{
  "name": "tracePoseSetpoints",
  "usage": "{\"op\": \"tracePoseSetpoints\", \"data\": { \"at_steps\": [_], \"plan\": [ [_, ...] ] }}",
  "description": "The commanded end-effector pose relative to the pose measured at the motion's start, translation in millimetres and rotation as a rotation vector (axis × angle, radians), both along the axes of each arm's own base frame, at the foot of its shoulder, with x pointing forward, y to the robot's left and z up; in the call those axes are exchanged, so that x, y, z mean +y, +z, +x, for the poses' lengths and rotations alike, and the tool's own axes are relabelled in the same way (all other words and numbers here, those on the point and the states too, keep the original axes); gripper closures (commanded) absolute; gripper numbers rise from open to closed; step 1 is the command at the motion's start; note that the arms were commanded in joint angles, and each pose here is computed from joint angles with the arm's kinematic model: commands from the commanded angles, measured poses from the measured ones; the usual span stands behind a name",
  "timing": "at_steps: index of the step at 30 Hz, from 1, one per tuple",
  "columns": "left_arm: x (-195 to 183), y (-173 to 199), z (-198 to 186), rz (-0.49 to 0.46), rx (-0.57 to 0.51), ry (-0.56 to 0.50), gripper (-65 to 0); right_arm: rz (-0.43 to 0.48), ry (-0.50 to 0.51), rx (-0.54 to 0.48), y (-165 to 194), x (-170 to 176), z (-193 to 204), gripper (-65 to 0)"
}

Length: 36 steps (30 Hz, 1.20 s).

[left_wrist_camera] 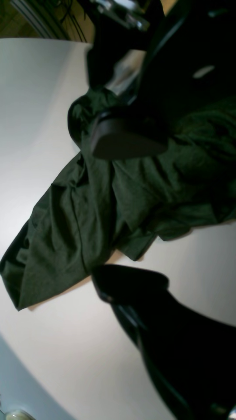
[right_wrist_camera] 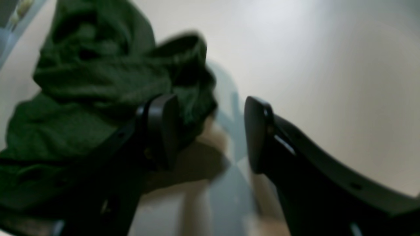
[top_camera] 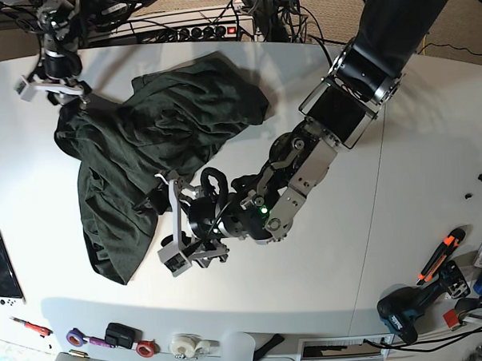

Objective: Layout the t-shirt on the table in an organized manner, then fold the t-shirt properly
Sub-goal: 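Lift the shirt with the left gripper and grasp it with the right gripper, then raise the shirt with the right gripper and release it with the left gripper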

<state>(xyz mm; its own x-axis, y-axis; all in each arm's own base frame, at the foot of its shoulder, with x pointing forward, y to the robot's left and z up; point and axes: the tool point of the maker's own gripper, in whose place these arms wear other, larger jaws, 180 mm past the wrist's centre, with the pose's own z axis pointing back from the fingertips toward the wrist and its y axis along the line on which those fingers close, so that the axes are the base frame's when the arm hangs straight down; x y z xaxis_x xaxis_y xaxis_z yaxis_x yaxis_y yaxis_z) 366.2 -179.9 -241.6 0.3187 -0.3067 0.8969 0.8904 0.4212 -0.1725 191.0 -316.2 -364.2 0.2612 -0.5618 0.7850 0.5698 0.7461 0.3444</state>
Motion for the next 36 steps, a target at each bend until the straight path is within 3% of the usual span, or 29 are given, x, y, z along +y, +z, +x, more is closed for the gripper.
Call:
{"op": "tracePoseSetpoints", "data": {
  "at_steps": [1,7,10,11,14,17,24,27,29,32,36],
  "plan": [
    [-6.8,26.2,5.3,-0.053,-0.050,-0.009,-46.5,-0.014,0.010,-0.041,8.2,-0.5,9.3,-31.6],
    [-6.4,24.6,4.7,-0.048,-0.046,-0.010,-46.5,0.100,0.009,-0.034,-22.6,13.3,21.0,-31.6],
    [-6.4,22.0,3.2,-0.048,-0.040,-0.010,-46.5,0.114,0.007,-0.048,-22.7,14.3,26.2,-31.3],
    [-6.3,19.9,2.0,-0.047,-0.034,-0.010,-46.5,0.112,0.016,-0.055,-21.0,15.0,28.5,-28.0],
    [-2.8,11.3,-1.1,-0.036,-0.020,-0.012,-46.5,0.126,0.117,-0.142,-6.4,30.8,41.0,-1.0],
    [8.0,-3.3,-2.9,-0.011,-0.003,-0.010,-46.5,0.147,0.227,-0.292,31.5,49.5,58.0,0.0],
    [70.6,-33.7,11.5,0.041,0.050,0.065,-46.5,-0.142,0.444,-0.581,176.8,93.3,83.3,0.0],
    [98.3,-34.1,13.9,-0.013,0.114,0.092,-46.3,-0.273,0.512,-0.689,229.7,125.1,86.6,0.0],
    [113.1,-31.4,12.5,-0.073,0.161,0.099,-46.3,-0.310,0.543,-0.758,253.8,146.2,90.4,0.0],
    [132.6,-33.5,0.9,-0.147,0.249,0.087,-46.3,-0.347,0.558,-0.824,275.0,168.3,102.8,0.0],
    [151.3,-41.0,-23.0,-0.243,0.357,0.058,-46.3,-0.458,0.446,-0.874,307.4,165.2,121.3,0.0]
  ]
}}
